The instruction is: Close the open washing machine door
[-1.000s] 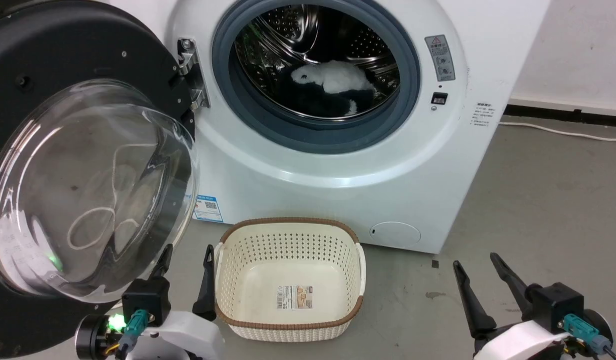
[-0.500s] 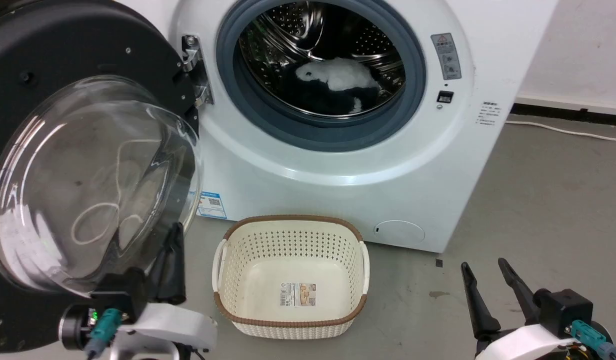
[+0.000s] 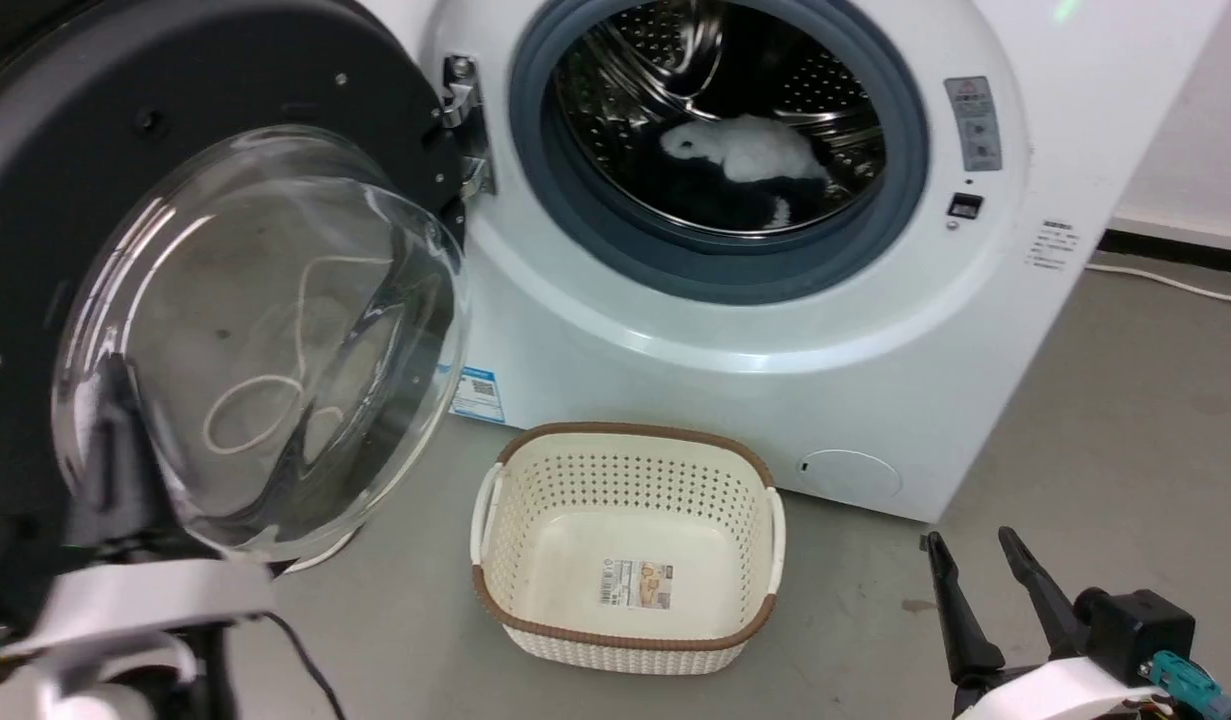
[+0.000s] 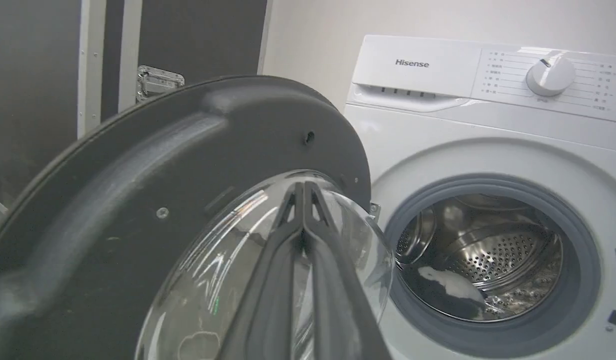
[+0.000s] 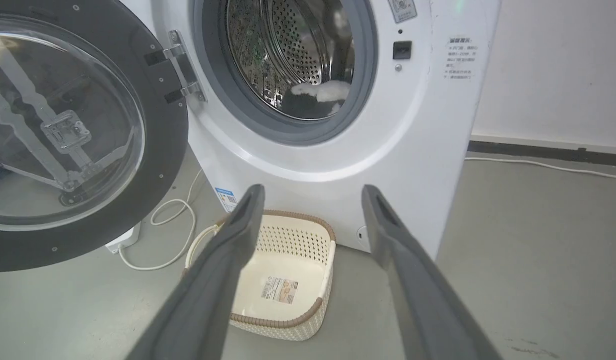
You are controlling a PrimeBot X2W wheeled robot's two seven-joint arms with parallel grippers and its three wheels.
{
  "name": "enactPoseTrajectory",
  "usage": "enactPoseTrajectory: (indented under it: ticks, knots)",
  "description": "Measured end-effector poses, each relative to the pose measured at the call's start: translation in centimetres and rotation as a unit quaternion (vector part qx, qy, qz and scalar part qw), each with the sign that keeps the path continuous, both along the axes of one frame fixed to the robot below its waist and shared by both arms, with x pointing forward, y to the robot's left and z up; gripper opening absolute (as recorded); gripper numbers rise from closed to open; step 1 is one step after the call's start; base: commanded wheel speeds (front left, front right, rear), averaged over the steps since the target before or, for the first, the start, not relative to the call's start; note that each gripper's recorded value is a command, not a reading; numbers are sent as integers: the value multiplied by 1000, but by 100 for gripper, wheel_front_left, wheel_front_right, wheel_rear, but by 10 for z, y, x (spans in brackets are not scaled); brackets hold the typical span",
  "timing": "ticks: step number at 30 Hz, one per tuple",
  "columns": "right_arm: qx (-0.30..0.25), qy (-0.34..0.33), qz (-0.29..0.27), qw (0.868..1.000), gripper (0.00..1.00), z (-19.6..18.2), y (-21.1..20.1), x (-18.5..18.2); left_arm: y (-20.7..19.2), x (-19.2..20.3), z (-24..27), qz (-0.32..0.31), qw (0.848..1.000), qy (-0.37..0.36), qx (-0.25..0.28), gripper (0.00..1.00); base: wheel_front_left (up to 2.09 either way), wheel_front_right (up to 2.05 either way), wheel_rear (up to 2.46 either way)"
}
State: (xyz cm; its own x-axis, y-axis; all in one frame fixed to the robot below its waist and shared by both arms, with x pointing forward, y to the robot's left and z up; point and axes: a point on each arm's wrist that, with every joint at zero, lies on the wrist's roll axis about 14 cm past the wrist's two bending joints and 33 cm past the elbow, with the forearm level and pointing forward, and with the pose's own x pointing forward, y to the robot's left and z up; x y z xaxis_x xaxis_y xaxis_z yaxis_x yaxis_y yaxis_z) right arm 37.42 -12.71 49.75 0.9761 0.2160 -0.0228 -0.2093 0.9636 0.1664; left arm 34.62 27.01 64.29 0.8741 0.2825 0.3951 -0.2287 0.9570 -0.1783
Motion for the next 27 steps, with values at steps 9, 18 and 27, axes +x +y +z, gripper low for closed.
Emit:
enactPoseTrajectory:
  ticks: [9,18,27]
  knots:
    - [15,9,21,1000,100,-8,16,7,87,-37,2,126,992,-18,-22,0,0,0,0]
    - [19,32,34,999,100,-27,26,17,158,-55,-24,215,976,30,-21,0,0,0,0]
    - [22,58,36,997,100,-50,30,27,206,-57,-60,250,960,119,-31,0,0,0,0]
